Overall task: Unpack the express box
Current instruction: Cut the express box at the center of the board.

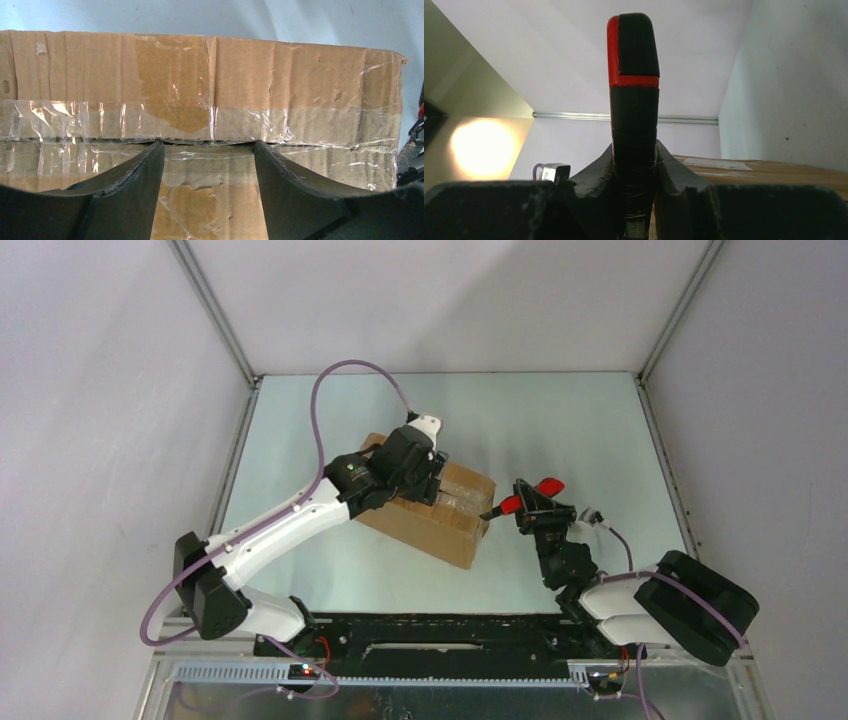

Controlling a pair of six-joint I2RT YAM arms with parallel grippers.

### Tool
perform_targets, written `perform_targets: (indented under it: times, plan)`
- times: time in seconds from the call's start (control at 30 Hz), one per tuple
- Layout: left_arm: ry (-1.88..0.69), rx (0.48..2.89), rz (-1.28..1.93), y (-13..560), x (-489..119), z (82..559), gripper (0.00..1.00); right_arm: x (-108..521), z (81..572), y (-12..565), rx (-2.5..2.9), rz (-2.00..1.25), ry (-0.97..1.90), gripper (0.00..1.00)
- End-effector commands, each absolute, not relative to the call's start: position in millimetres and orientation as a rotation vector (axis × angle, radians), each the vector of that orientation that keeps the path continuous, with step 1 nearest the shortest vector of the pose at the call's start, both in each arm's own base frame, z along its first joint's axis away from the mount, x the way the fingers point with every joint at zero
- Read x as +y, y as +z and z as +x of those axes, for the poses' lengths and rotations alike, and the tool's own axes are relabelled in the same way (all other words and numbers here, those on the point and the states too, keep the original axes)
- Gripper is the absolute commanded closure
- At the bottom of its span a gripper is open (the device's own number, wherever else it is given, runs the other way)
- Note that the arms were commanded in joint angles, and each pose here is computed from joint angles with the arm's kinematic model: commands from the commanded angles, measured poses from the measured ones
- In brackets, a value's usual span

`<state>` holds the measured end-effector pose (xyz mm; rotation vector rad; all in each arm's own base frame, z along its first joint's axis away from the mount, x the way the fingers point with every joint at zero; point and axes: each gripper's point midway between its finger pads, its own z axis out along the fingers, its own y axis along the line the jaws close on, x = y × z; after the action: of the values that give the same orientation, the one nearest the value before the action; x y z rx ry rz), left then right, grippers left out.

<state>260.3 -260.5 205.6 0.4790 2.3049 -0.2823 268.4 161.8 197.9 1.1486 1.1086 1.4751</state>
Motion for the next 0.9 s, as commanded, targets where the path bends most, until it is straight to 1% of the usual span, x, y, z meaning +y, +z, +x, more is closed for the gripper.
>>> perform_targets:
  times: [0.0,0.4,0.5,0.67,0.87]
  plan:
    - [-0.362,2.506,0.672,159,-272,214,0.31,156,266,200,1.061,1.171,1.463,1.0]
    - [-0.422,2.491,0.684,165,-288,216,0.32,200,243,208,1.194,1.012,1.56,1.0]
    - [-0.421,2.484,0.691,167,-290,216,0.32,192,243,212,1.167,1.009,1.535,1.0]
    - [-0.404,2.498,0.728,159,-288,208,0.32,161,263,217,1.054,1.1,1.505,1.0]
    - [-0.373,2.514,0.777,153,-280,202,0.32,155,279,232,0.985,1.117,1.486,1.0]
